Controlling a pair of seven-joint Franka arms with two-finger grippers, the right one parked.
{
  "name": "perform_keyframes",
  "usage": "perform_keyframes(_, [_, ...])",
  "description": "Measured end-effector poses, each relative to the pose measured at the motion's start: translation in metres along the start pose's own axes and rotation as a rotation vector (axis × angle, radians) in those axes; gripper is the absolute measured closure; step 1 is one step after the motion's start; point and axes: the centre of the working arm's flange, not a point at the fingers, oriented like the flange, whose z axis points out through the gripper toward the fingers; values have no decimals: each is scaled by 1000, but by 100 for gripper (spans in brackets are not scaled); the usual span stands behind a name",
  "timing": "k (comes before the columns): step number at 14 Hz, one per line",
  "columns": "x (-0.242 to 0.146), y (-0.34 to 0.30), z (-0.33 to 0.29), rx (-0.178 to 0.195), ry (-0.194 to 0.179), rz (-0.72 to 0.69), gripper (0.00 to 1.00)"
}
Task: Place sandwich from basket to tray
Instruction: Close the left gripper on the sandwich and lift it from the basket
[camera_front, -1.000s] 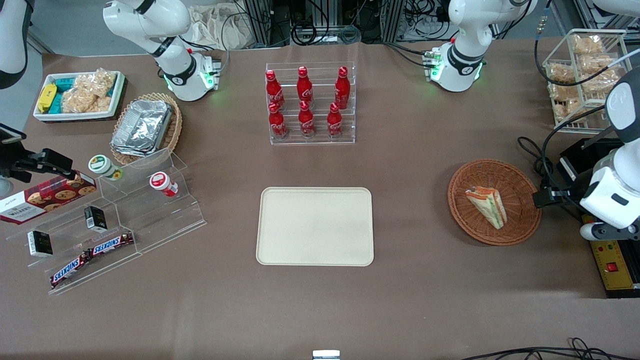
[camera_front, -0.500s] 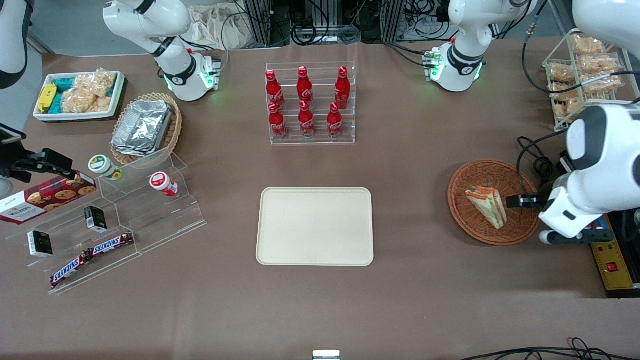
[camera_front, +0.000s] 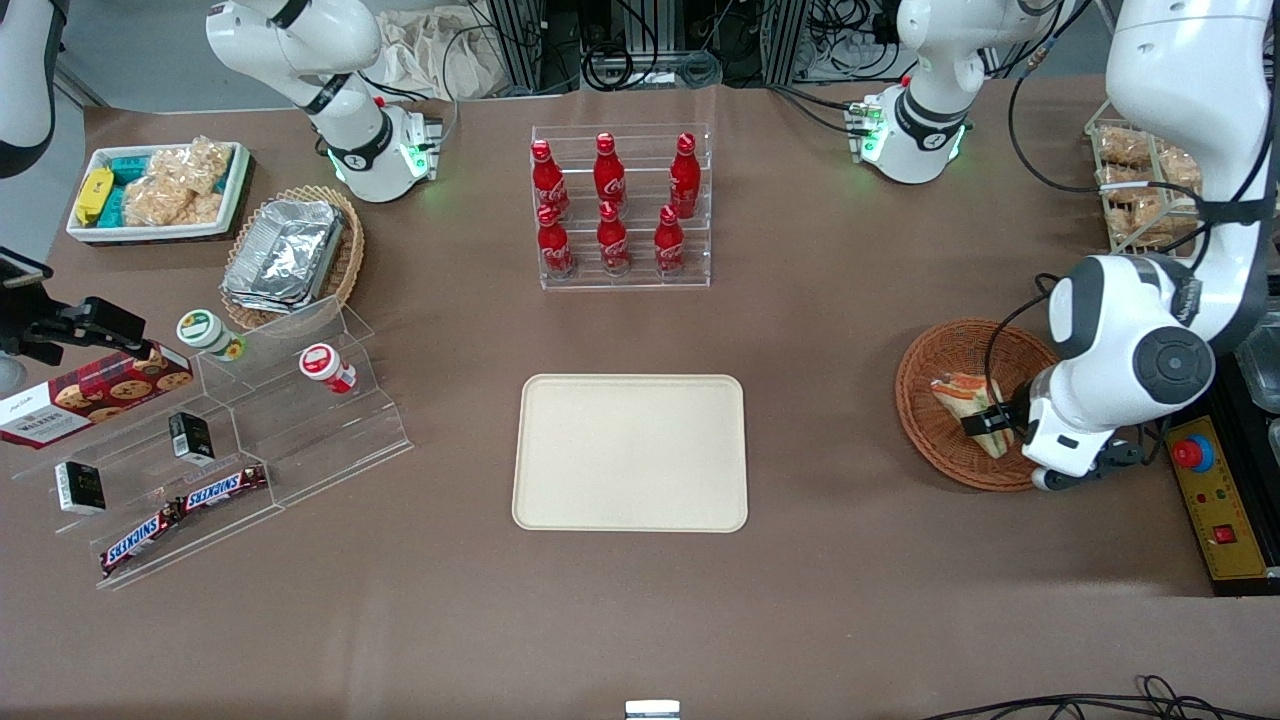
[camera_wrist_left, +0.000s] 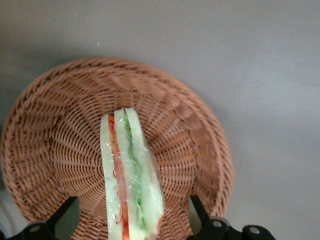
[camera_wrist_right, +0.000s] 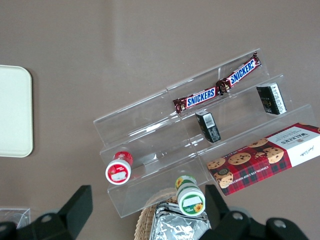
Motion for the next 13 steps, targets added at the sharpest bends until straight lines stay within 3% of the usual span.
perform_keyframes(3, [-1,-13,30,-2,-14,-45,2])
perform_keyframes(7, [1,-19,54,-21,-2,-102,5])
perform_keyframes(8, [-1,-19,60,-23,-2,-105,11])
perform_keyframes(11, [-4,-18,63,-20,-10,-104,44])
perform_keyframes(13, [-6,-16,55,-4,-36,-99,61])
